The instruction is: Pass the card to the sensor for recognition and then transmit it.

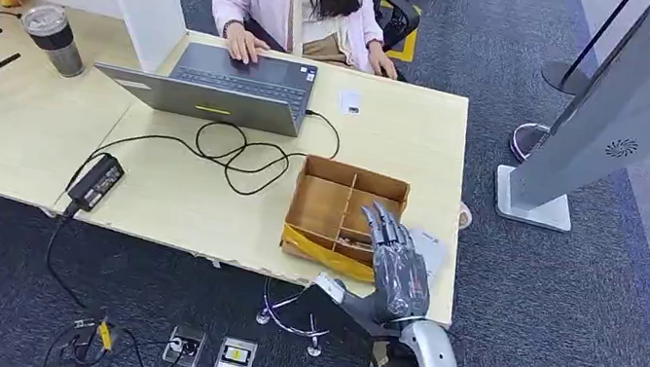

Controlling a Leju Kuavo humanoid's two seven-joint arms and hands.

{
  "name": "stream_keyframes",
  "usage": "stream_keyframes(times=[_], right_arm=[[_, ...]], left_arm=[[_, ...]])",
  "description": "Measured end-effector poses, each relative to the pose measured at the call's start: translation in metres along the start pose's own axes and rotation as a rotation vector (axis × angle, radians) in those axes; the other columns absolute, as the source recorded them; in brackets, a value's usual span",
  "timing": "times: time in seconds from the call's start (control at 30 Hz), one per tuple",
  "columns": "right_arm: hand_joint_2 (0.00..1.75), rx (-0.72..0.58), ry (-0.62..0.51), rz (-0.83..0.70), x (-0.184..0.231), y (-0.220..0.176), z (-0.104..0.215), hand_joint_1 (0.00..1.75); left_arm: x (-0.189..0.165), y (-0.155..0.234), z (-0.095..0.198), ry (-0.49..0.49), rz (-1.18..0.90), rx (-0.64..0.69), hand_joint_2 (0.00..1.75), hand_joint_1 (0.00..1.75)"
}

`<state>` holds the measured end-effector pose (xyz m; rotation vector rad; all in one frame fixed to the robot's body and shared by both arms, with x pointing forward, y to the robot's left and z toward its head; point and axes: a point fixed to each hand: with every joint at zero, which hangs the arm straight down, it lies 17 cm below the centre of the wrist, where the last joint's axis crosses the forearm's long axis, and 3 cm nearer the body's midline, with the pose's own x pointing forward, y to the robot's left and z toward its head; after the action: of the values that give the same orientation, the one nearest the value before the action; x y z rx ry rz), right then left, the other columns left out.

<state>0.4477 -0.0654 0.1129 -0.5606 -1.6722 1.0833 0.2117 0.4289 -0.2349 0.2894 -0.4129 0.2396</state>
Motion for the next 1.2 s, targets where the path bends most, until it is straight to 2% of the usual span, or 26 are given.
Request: stream_keyframes(times=[0.33, 0.63, 1.2], right_arm=[[1.75, -0.021, 0.011, 0.019, -0.006, 0.006, -0.009, 0.0], [1.75, 0.013, 0.029, 0.031, -0.013, 0.024, -0.016, 0.0], [1.75, 0.029, 0.044, 0.105, -0.016, 0.031, -0.024, 0.0]], left_arm=[[0.013, -0.01, 0.0, -0.018, -0.019, -0.015, 0.0, 0.0], [0.022, -0.016, 0.001, -0.03, -0.039, -0.022, 0.0, 0.0], [0.024, -0.019, 0.001, -0.029, -0.048, -0.03, 0.0, 0.0]])
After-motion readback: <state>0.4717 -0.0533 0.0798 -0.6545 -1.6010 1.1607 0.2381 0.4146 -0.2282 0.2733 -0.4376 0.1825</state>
